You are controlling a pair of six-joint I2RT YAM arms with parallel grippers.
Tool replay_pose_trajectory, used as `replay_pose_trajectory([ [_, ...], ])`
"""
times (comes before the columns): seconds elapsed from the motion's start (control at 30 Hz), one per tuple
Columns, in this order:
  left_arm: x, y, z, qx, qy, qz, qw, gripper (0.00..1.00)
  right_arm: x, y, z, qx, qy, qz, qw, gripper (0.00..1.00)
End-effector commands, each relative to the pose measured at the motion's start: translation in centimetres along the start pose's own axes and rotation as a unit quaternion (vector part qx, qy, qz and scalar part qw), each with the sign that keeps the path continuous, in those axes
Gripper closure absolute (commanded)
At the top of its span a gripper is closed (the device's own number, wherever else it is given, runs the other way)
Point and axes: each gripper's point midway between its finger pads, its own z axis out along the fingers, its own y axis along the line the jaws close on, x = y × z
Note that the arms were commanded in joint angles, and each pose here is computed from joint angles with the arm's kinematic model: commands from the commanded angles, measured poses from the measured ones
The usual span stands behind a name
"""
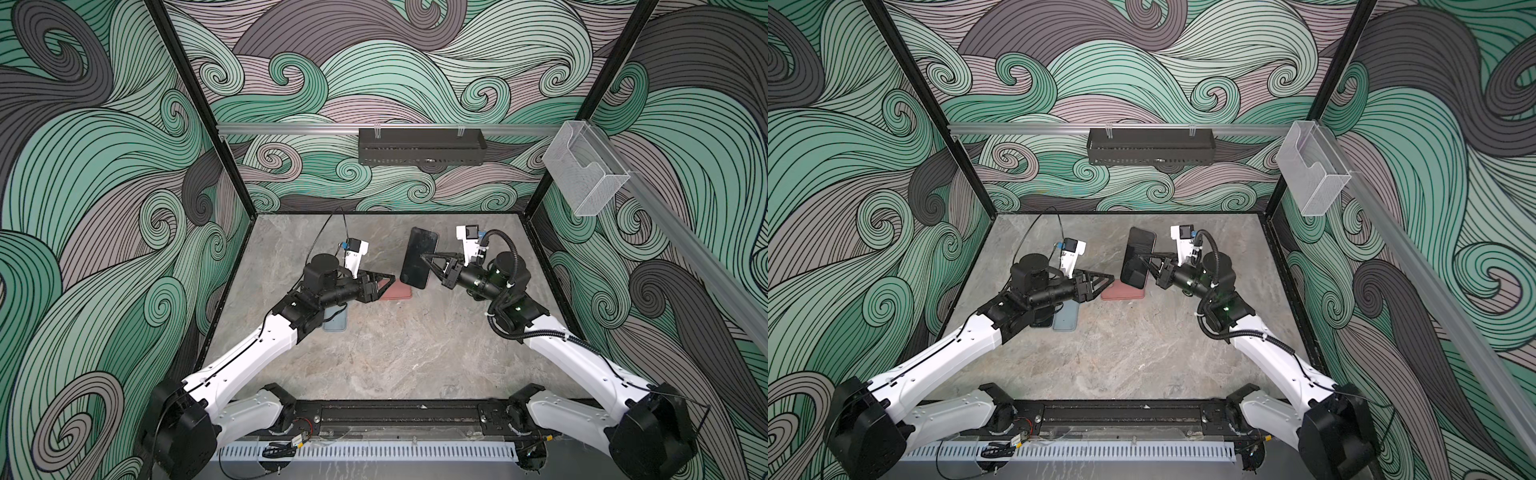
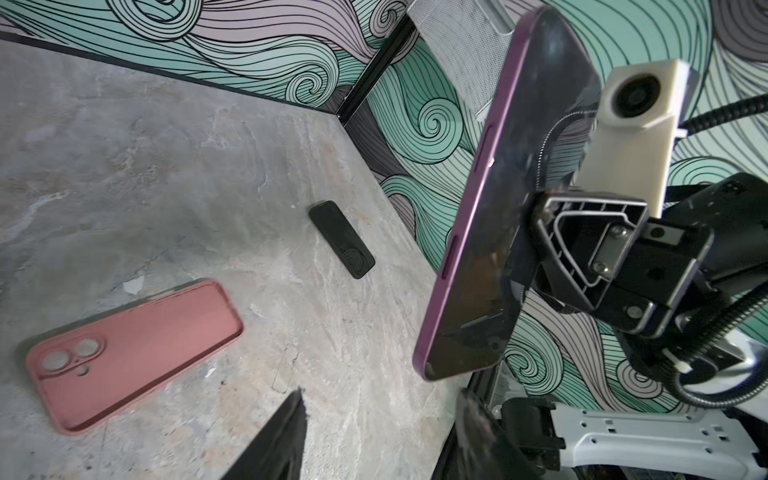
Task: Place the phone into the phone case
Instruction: 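Raise the phone upright with both grippers holding its opposite edges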
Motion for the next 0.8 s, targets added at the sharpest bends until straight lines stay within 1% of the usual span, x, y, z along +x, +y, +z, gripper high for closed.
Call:
replay_pose_trajectory([
  [0.0,-3.0,-3.0,0.3,0.059,-0.057,0.002,0.997,0.41,-5.0,3.1,0.0,-0.051,-0.084,-0.016,0.995,1.0],
  [0.1,-3.5,-4.5,0.6,0.088,-0.066,0.01,0.994,0.41,-5.8,3.6,0.2,-0.068,-0.1,-0.014,0.993,1.0],
  [0.2,-4.4,-5.8,0.3,0.122,-0.087,0.003,0.989,0.41,-6.4,3.9,0.4,-0.077,-0.11,-0.014,0.991,1.0],
  [0.3,-4.7,-7.1,0.2,0.15,-0.089,0.011,0.985,0.41,-7.1,4.3,0.5,-0.088,-0.124,-0.014,0.988,1.0],
  [0.6,-5.2,-8.2,0.0,0.174,-0.103,0.015,0.979,0.42,-8.5,5.6,1.1,-0.113,-0.129,-0.018,0.985,1.0],
  [0.77,-5.8,-8.6,-0.2,0.183,-0.12,0.023,0.975,0.46,-7.8,6.1,1.3,-0.138,-0.113,-0.006,0.984,1.0],
])
